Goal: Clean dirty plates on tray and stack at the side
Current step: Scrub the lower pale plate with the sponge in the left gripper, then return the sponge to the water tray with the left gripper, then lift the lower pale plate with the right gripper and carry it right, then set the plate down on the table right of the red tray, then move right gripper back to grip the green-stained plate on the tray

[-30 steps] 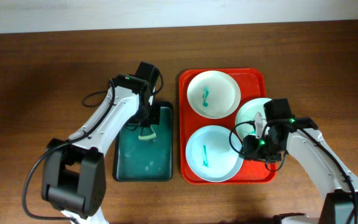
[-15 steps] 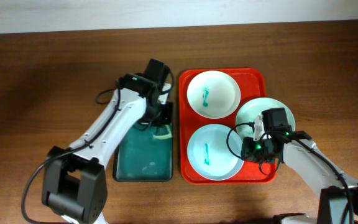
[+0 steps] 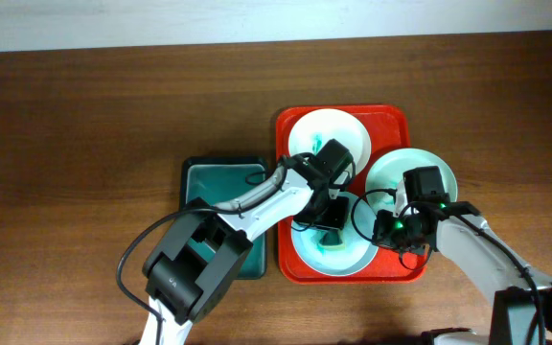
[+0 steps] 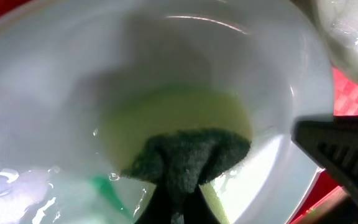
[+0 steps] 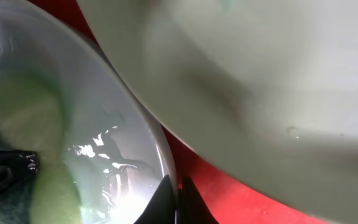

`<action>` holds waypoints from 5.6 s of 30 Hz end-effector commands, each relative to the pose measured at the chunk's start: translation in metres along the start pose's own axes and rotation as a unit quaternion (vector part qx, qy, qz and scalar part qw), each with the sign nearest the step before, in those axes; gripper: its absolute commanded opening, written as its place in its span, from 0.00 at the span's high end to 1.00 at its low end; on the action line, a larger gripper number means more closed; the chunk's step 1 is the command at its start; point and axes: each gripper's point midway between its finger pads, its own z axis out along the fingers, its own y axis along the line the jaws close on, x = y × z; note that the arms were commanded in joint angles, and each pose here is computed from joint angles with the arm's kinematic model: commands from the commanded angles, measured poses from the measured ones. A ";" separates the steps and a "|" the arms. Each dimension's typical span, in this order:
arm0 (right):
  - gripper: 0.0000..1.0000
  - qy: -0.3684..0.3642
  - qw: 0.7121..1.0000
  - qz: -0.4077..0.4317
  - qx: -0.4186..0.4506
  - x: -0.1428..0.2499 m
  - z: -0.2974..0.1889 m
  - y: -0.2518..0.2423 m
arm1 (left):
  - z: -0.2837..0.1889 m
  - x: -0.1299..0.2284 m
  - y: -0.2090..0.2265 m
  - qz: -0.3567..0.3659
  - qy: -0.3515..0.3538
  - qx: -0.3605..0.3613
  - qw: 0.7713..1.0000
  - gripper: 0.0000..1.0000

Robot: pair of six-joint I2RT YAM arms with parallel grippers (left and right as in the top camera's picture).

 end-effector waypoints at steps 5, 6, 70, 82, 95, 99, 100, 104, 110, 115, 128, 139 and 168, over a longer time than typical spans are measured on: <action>0.96 -0.005 1.000 0.011 0.027 -0.001 0.001 -0.011 | -0.026 0.002 0.118 -0.058 -0.013 -0.259 0.964 1.00; 0.96 -0.005 1.000 0.011 0.027 -0.001 0.001 -0.011 | -0.022 0.001 0.111 -0.055 -0.012 -0.241 0.969 1.00; 0.96 -0.048 0.990 -0.131 0.024 -0.051 -0.120 0.066 | -0.264 0.038 0.190 -0.215 -0.211 -0.132 0.944 0.00; 0.96 -0.250 0.902 -0.331 0.118 -0.038 -0.099 0.225 | -0.339 0.068 0.194 -0.236 -0.327 -0.137 0.905 0.00; 0.96 -0.451 0.776 -0.379 0.227 0.001 -0.166 0.266 | -0.339 0.068 0.194 -0.236 -0.328 -0.137 0.905 0.01; 0.96 -0.464 0.763 -0.380 0.240 0.001 -0.173 0.266 | -0.339 0.068 0.194 -0.236 -0.328 -0.136 0.905 0.01; 0.96 -0.464 0.763 -0.381 0.240 0.001 -0.173 0.266 | -0.339 0.068 0.194 -0.236 -0.328 -0.137 0.905 0.01; 0.96 -0.464 0.763 -0.380 0.240 0.001 -0.173 0.266 | -0.339 0.068 0.194 -0.236 -0.328 -0.137 0.905 0.00; 0.96 -0.464 0.764 -0.380 0.239 0.001 -0.173 0.266 | -0.339 0.068 0.194 -0.236 -0.328 -0.137 0.905 0.01; 0.96 -0.342 0.864 -0.351 0.113 0.021 -0.115 0.273 | -0.339 0.068 0.194 -0.236 -0.328 -0.137 0.905 0.00; 0.96 -0.262 0.958 0.119 0.001 -0.099 -0.257 0.024 | -0.339 0.068 0.194 -0.236 -0.328 -0.137 0.905 0.01; 0.92 -0.035 0.887 0.450 0.102 -0.075 -0.133 -0.259 | -0.339 0.068 0.194 -0.236 -0.328 -0.136 0.905 0.00; 0.96 -0.004 0.999 0.025 0.033 -0.116 -0.104 -0.075 | -0.339 0.068 0.194 -0.236 -0.328 -0.136 0.905 0.01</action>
